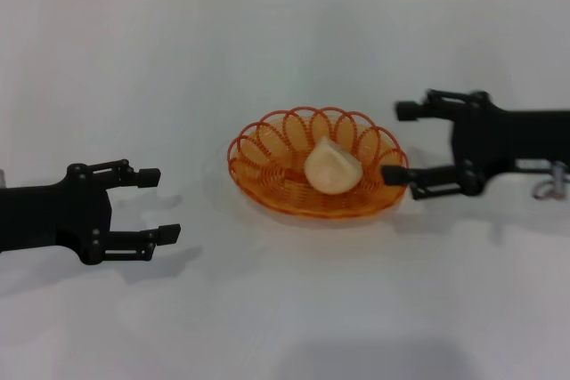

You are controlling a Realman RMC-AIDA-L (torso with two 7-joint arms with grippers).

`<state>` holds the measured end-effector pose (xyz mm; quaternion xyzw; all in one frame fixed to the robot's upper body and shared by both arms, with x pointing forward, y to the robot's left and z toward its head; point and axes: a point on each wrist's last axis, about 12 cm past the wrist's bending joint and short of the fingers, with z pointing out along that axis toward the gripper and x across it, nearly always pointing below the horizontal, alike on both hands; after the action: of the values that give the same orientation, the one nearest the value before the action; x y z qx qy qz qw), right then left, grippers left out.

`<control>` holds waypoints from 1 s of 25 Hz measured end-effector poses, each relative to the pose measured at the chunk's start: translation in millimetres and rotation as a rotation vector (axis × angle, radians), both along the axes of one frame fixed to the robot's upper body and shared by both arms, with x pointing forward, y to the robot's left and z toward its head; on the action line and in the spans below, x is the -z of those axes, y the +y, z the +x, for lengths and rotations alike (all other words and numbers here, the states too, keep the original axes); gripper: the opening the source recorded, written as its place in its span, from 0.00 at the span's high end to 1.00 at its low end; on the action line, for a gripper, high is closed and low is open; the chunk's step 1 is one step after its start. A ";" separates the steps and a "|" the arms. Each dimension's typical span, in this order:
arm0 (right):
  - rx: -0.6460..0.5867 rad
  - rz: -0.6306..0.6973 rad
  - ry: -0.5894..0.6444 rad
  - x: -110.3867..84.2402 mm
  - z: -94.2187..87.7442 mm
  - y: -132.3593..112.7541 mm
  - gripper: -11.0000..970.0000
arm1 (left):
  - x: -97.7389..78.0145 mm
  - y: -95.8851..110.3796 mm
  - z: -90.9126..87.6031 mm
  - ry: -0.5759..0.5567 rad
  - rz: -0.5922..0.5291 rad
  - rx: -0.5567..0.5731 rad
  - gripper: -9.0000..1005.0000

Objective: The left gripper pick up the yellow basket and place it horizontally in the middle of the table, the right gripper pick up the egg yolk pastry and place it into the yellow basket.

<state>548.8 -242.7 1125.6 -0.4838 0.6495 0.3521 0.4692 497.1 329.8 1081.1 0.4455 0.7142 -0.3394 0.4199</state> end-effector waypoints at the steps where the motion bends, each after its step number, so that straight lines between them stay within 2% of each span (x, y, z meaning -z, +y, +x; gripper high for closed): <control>1: 0.001 0.000 -0.004 2.1 -3.5 -5.3 0.12 | -0.5 0.2 0.6 -0.003 0.000 -0.001 0.17; 5: 0.032 -0.008 -0.030 14.5 -19.3 -28.8 0.09 | -0.8 0.1 2.1 -0.004 0.001 -0.002 0.17; 10: 0.044 -0.023 -0.012 27.3 -30.1 -44.4 0.09 | -2.7 -0.8 5.3 -0.006 0.003 0.002 0.17; 16: 0.050 -0.039 0.006 41.7 -34.2 -49.3 0.09 | -6.6 -4.5 12.0 -0.003 0.002 0.014 0.17; 25: 0.057 -0.046 0.006 44.3 -32.4 -49.0 0.09 | -9.5 -6.1 16.0 0.008 0.009 0.026 0.17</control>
<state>516.5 -291.7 1081.3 -0.4746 0.6726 0.3249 0.4657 513.1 323.7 1090.6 0.4552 0.7116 -0.3435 0.4104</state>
